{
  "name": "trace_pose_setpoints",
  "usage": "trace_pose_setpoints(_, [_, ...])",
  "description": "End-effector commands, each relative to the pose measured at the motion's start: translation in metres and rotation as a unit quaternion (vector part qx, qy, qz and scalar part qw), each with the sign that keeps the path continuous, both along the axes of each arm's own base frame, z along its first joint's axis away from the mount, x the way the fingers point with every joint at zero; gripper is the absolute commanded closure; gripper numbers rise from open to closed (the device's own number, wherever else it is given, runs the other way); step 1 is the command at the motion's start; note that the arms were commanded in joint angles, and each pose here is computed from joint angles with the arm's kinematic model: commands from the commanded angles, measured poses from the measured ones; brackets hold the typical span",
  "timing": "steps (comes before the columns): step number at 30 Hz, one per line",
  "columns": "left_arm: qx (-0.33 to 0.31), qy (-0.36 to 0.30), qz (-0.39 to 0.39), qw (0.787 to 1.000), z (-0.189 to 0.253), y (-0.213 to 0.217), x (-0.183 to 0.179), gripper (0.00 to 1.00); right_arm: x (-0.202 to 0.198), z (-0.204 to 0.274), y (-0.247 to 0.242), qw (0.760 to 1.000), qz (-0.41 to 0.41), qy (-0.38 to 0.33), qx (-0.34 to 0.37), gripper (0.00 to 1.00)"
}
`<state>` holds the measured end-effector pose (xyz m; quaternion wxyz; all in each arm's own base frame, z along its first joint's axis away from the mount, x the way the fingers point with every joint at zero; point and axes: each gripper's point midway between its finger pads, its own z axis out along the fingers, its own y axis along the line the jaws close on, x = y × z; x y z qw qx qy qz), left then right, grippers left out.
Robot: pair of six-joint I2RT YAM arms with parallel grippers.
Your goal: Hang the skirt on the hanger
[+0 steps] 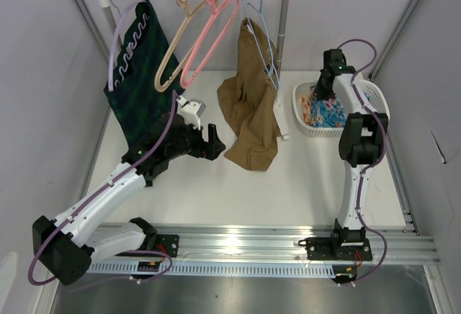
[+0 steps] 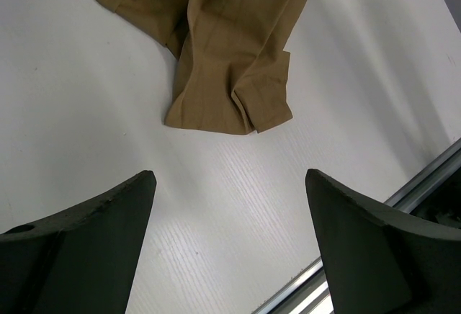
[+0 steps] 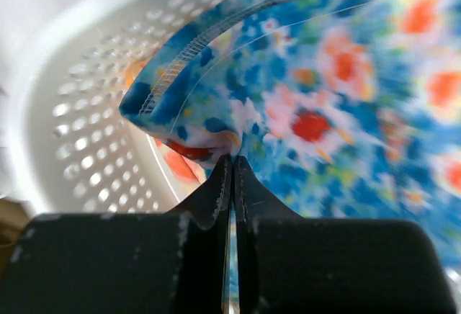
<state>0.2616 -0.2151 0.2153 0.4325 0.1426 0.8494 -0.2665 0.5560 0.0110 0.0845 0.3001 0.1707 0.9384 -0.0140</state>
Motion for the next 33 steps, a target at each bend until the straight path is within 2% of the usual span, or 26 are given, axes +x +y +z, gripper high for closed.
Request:
trace_pose_setpoints(1, [-0.018, -0.012, -0.007, 1.000, 0.008, -0.007, 0.002, 0.09, 0.001, 0.111, -0.022, 0.993, -0.039, -0.113, 0.002, 1.00])
trace_pose_setpoints(9, [-0.026, -0.016, -0.016, 0.999, 0.013, -0.009, -0.002, 0.09, -0.040, 0.244, -0.034, 0.969, -0.057, -0.239, 0.020, 1.00])
trace_pose_setpoints(12, [-0.031, -0.020, -0.018, 0.999, 0.017, -0.009, -0.003, 0.09, -0.079, 0.311, -0.028, 0.951, -0.053, -0.304, 0.021, 1.00])
trace_pose_setpoints(15, [-0.034, -0.022, -0.021, 0.999, 0.019, -0.009, -0.004, 0.09, -0.106, 0.351, -0.015, 0.936, -0.043, -0.347, 0.030, 1.00])
trace_pose_setpoints(19, [-0.039, -0.025, -0.025, 0.999, 0.022, -0.010, -0.007, 0.09, -0.161, 0.408, 0.000, 0.911, -0.029, -0.408, 0.046, 1.00])
trace_pose_setpoints(27, [-0.048, -0.034, -0.029, 0.998, 0.031, -0.010, -0.010, 0.09, -0.240, 0.446, 0.015, 0.882, -0.010, -0.462, 0.091, 1.00])
trace_pose_setpoints(31, [-0.051, -0.035, -0.032, 0.998, 0.032, -0.010, -0.011, 0.09, -0.252, 0.445, 0.028, 0.877, 0.012, -0.464, 0.128, 1.00])
trace_pose_setpoints(33, [-0.052, -0.032, -0.033, 0.998, 0.031, -0.011, -0.011, 0.09, -0.246, 0.427, 0.058, 0.879, 0.065, -0.435, 0.184, 1.00])
